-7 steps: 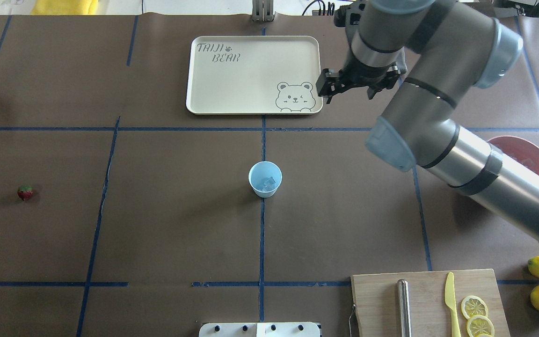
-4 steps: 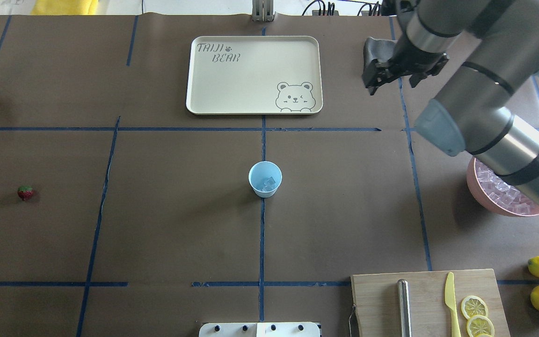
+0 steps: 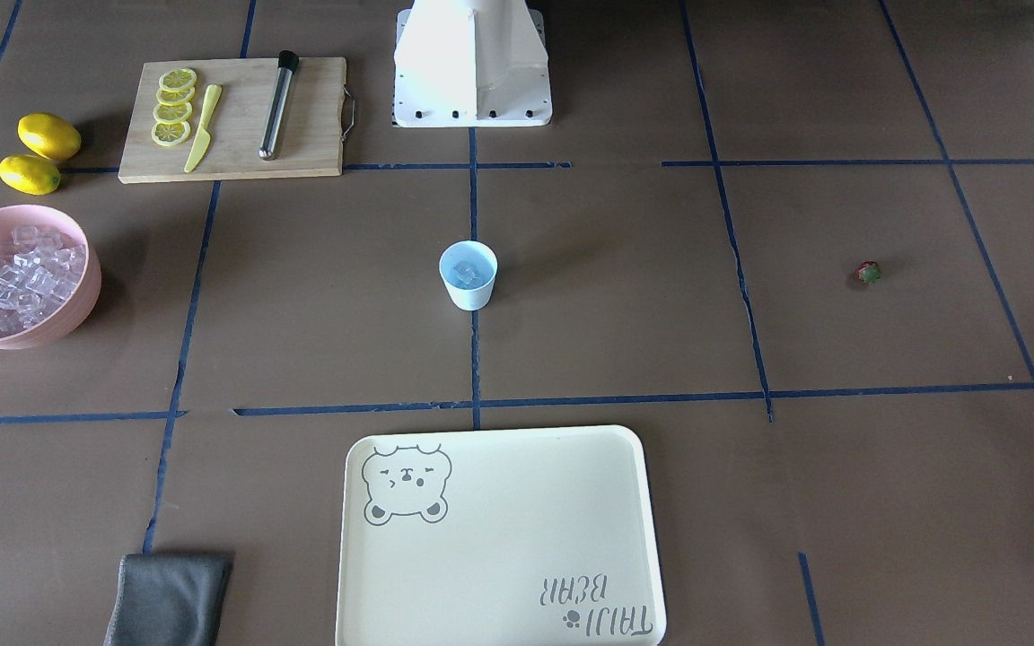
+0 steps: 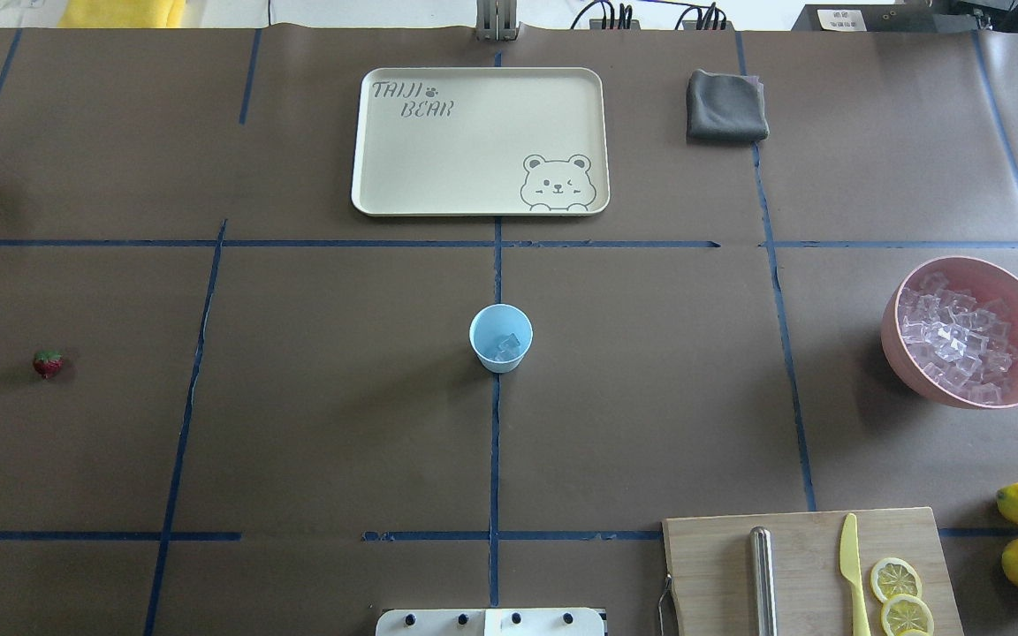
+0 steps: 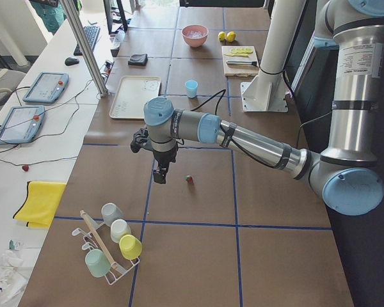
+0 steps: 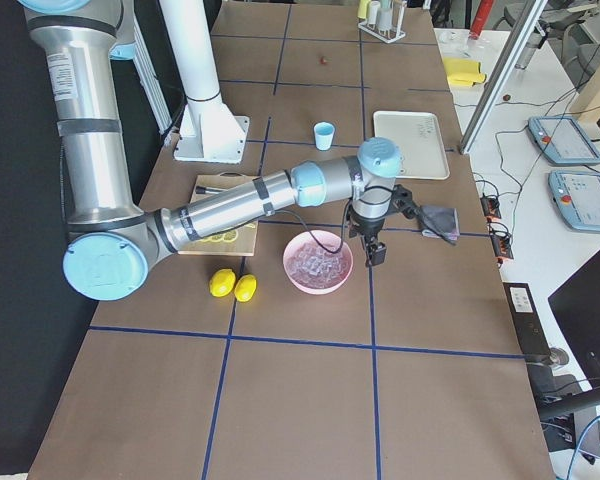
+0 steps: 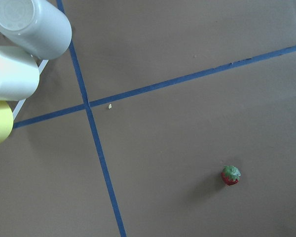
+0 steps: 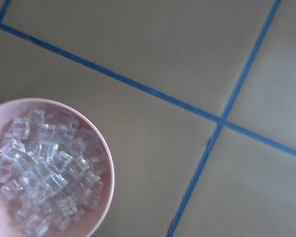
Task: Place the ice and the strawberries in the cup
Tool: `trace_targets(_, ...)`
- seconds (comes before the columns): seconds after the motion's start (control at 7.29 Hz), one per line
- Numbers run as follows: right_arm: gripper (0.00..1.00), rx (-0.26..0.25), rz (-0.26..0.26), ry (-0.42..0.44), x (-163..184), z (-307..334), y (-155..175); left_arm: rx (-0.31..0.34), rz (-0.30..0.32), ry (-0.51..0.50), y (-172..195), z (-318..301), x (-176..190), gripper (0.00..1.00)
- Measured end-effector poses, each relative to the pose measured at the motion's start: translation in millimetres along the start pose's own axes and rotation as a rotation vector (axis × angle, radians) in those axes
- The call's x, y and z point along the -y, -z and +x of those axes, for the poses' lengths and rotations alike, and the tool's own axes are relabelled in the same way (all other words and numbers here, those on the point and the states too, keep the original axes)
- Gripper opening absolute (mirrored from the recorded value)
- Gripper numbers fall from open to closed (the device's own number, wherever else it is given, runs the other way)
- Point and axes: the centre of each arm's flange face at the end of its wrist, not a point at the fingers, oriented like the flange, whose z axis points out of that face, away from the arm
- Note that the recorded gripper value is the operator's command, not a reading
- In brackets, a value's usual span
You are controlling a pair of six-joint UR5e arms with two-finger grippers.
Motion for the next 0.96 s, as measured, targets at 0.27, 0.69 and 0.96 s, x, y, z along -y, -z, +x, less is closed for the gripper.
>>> trace_targets(0.27,1.00,0.020,-0.002,-0.190,-77,46,-3,-0.057,0.011,-0.001,1,6,6,1.00)
trace_targets(0.69,1.00,0.025,0.001,-0.324,-98,55,-3,-0.078,0.016,0.047,0,10,-5,1.00)
trace_targets(0.96,1.00,0.026,0.006,-0.327,-95,55,-2,-0.054,0.031,0.056,-6,12,-21,1.00)
